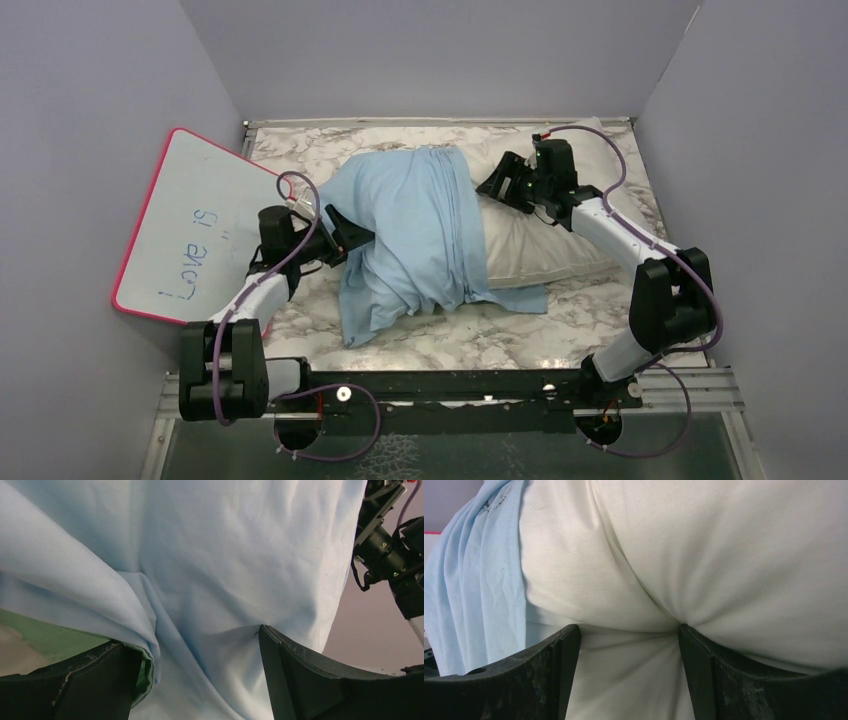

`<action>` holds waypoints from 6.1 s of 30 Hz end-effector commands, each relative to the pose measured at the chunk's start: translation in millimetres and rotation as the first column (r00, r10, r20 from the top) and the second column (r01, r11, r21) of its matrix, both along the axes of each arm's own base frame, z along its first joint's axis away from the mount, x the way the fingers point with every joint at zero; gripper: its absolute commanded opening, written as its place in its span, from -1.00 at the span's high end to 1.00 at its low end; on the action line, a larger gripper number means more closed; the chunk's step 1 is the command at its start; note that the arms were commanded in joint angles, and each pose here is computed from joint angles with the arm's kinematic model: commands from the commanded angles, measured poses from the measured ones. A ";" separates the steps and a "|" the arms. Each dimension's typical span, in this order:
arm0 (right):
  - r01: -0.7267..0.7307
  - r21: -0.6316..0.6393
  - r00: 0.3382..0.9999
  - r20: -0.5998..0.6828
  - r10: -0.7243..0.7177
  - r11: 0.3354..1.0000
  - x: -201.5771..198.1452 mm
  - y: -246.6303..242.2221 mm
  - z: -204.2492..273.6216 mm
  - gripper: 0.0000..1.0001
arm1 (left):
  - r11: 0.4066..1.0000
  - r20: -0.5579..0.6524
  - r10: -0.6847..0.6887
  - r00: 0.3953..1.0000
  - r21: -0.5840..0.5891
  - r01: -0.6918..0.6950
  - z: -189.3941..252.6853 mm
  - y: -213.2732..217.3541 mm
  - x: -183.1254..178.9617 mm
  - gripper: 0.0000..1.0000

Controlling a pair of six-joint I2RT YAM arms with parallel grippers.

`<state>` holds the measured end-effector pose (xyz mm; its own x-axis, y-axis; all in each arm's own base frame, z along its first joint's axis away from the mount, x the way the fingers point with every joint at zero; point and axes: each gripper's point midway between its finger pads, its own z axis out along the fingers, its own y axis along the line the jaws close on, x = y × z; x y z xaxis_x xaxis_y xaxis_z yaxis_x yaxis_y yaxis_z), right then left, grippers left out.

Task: Remove the pillowcase from the pillow
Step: Remove the pillow from the pillowcase.

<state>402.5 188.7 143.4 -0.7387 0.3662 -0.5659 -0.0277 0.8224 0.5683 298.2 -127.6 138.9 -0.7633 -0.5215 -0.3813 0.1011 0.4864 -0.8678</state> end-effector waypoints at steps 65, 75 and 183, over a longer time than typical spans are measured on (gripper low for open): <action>0.169 -0.335 0.844 -0.437 -0.312 0.927 -75.1 -119.8 -129.5 -0.52 | -0.036 0.540 0.697 0.472 0.683 -0.729 228.3 257.5 -59.3 1.00; 0.158 -0.262 0.864 -0.430 -0.262 0.952 -71.0 -109.2 -118.3 -0.52 | 0.633 0.276 0.352 0.894 0.634 -0.445 141.3 135.2 10.3 1.00; 0.351 0.266 0.936 -0.100 -0.336 0.898 -110.2 -84.5 18.7 -0.07 | 0.925 0.073 -0.310 0.948 0.254 0.283 91.0 -67.5 -125.8 -0.63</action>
